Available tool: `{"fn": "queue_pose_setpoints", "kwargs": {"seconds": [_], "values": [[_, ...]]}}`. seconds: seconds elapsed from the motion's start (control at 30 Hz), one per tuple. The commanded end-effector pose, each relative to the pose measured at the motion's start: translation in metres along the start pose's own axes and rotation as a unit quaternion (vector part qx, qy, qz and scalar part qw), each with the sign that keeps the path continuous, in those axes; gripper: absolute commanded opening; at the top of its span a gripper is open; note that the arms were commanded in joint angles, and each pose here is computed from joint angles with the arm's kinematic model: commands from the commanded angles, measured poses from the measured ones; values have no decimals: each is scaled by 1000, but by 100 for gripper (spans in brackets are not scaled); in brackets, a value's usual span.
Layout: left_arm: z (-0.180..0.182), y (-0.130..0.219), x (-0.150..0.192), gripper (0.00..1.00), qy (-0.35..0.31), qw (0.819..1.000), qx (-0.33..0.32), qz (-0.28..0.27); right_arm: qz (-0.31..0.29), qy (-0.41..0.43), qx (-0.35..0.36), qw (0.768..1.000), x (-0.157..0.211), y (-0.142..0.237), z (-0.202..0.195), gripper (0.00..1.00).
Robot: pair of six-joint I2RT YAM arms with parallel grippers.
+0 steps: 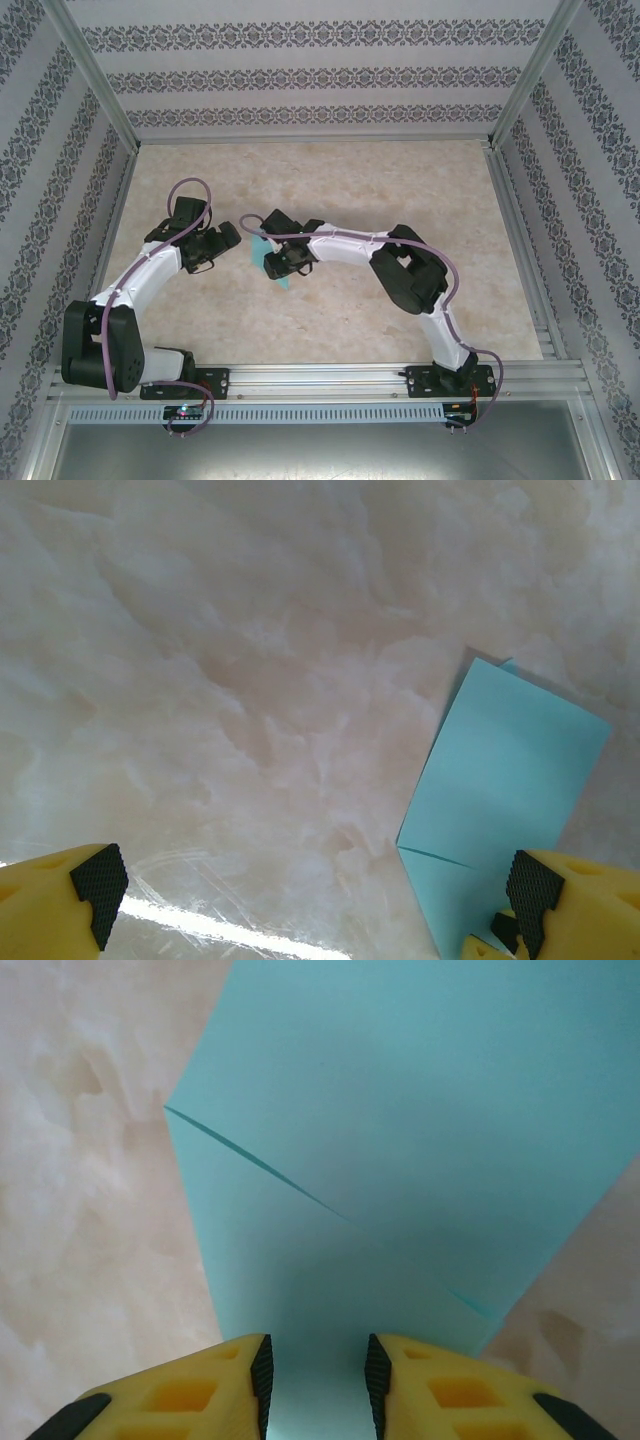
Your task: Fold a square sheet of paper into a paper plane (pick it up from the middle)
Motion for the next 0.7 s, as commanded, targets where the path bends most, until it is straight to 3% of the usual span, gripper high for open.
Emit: {"fn": "queue_pose_setpoints", "kwargs": {"seconds": [0.0, 0.17, 0.3, 0.4, 0.53, 0.67], "values": [[-6, 0, -6, 100, 7, 1000, 24, -5, 54, 49, 14, 997, 26, 5, -36, 35], [-20, -3, -3, 100, 3, 997, 76, 7, 75, 127, -17, 989, 44, 23, -53, 36], [-32, -7, 2, 100, -1, 994, 111, 18, 40, 132, -26, 990, 33, 45, -52, 39], [-40, -9, 5, 100, -8, 992, 125, 25, -6, 78, -51, 996, 19, 65, -40, 42], [-52, -14, 13, 100, -10, 988, 148, 35, -70, -53, -61, 994, 5, 82, -39, 42], [-64, -18, 19, 100, -12, 985, 167, 44, -85, -143, -88, 982, 7, 75, -37, 39]]}}
Point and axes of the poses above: each hand's point on the last joint's axis, 136 mm out from that joint toward the fingers, its own y axis back along the fingers, its own z axis along the line the jaws close on, x = y × z, the point moved 3 cm from there along y, back along the fingers, and after that the axes turned 14 degrees about -y, right-handed, at the moved point
